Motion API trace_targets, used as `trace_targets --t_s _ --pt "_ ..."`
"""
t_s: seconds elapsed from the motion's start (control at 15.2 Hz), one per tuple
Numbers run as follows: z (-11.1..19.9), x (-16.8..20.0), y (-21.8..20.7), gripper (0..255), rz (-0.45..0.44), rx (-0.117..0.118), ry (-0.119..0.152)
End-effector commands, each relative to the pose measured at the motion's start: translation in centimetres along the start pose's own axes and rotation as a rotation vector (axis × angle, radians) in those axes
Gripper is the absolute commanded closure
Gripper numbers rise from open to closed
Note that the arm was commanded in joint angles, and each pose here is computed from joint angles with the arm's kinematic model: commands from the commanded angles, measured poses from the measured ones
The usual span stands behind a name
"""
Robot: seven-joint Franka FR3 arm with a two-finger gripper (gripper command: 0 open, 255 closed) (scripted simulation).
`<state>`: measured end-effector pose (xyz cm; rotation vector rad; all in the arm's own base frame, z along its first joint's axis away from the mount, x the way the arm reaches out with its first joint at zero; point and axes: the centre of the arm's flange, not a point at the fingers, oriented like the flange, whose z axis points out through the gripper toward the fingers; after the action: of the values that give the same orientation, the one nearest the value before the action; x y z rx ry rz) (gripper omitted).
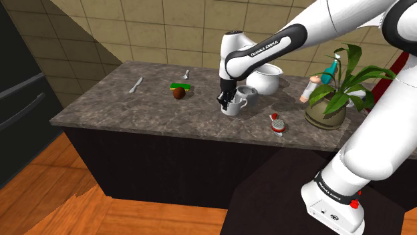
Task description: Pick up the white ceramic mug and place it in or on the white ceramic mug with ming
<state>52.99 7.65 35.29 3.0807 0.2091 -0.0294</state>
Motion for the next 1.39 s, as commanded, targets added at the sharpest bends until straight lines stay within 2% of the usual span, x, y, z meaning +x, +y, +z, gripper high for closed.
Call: trace_targets --t_s 0.0,0.92,1.32 --pt "-1.1 0.0 0.1 255 0.0 0.0 0.0" --pt "-8.2 -0.1 0.5 255 0.0 0.0 0.0" --pt "-8.2 1.3 8.3 255 0.0 0.0 0.0"
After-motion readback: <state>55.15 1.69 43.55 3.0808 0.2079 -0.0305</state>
